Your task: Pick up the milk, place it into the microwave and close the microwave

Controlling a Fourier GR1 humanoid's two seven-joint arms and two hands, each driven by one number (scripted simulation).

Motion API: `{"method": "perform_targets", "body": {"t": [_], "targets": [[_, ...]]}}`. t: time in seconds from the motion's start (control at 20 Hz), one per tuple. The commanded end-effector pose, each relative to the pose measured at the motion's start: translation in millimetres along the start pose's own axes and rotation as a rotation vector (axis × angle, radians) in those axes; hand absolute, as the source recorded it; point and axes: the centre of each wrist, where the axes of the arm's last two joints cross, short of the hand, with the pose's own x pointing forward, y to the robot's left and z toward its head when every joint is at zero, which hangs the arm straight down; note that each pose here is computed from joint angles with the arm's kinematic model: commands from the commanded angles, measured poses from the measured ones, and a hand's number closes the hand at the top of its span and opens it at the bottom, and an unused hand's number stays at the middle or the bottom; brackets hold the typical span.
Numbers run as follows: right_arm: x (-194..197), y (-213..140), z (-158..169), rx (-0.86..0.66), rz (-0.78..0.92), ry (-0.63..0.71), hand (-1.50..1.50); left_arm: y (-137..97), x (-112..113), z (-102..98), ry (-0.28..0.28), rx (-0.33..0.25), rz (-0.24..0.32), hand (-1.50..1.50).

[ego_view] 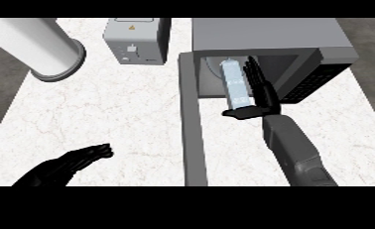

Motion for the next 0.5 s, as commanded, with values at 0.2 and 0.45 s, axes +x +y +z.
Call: {"method": "perform_targets", "body": {"t": [0.2,0.45], "targets": [[-35,-37,89,-0.035,0.062,0.091,-1.5,4,-17,-36,0.019,-0.017,-0.047,1.5],[-32,-67,130,-0.104,0.068,0.026,-1.5,-12,-17,-64,0.075,-0.048,-0.118,1.5]]}}
